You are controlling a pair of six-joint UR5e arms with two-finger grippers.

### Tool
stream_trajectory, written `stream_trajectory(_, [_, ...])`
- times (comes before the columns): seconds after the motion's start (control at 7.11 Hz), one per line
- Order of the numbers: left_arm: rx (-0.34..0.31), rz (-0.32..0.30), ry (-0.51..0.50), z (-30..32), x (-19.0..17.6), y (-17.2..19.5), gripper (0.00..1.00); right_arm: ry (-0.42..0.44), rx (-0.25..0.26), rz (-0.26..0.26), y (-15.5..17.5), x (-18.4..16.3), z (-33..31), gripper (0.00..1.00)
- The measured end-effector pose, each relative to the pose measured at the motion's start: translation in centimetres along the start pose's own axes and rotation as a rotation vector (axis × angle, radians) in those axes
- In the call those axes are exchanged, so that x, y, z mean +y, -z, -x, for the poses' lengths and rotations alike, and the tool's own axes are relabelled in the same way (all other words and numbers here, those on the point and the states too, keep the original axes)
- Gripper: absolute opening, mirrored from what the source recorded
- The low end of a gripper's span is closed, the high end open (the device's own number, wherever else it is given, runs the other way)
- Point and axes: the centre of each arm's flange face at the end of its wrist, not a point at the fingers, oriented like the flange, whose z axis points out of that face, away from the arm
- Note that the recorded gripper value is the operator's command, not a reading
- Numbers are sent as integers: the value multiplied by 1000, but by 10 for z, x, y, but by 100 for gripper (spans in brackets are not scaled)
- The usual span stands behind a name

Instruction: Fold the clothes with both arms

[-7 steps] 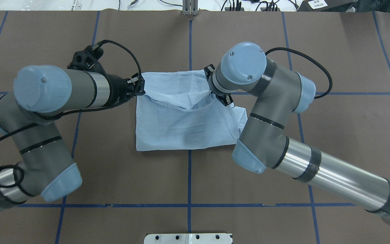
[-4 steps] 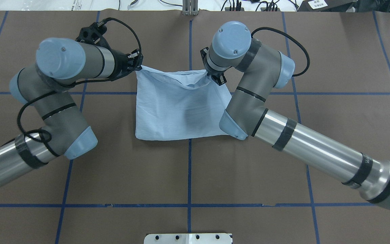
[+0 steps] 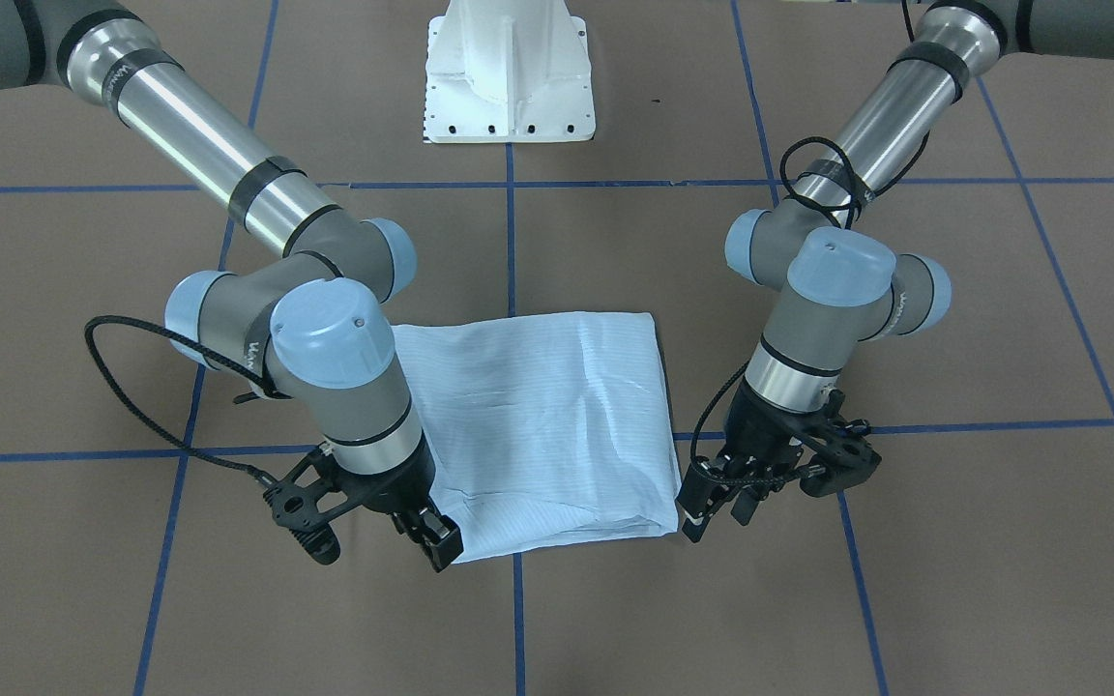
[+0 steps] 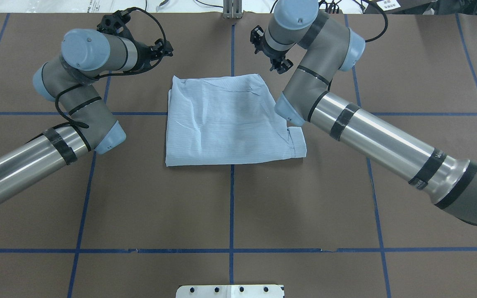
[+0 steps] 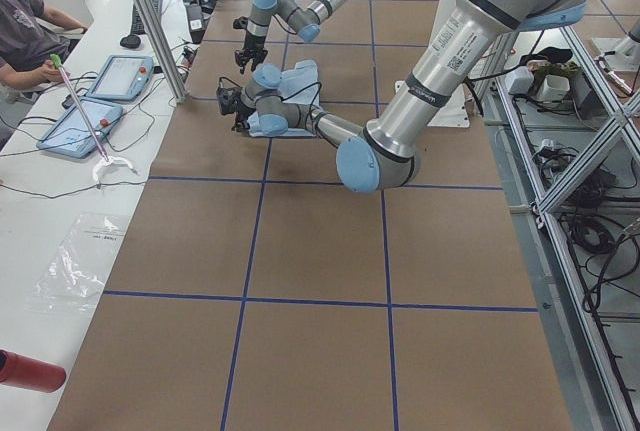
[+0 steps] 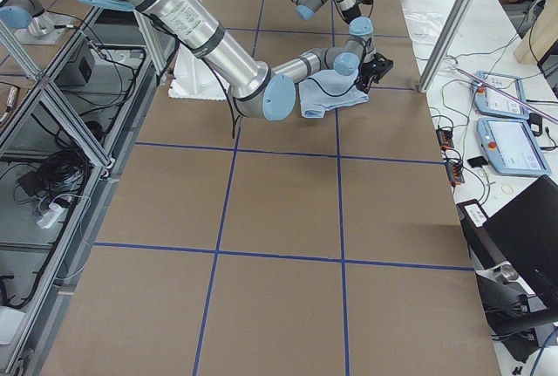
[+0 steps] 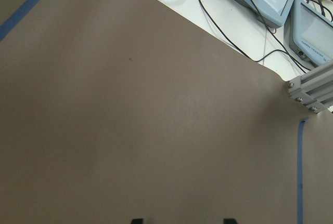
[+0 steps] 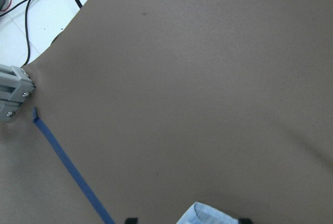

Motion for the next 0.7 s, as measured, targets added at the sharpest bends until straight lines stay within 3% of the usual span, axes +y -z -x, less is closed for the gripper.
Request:
stream_trajectory(0.28, [11, 32, -106, 12, -13, 17, 100, 162, 34, 6, 3, -72, -54, 100])
stream_trajectory(0.42, [21, 81, -220, 42, -23, 40, 100, 280, 62, 18, 5, -114, -99, 100])
stream_trajectory(0.7, [23, 152, -508, 130, -82, 115, 100, 563, 117, 92, 29, -225, -207, 100])
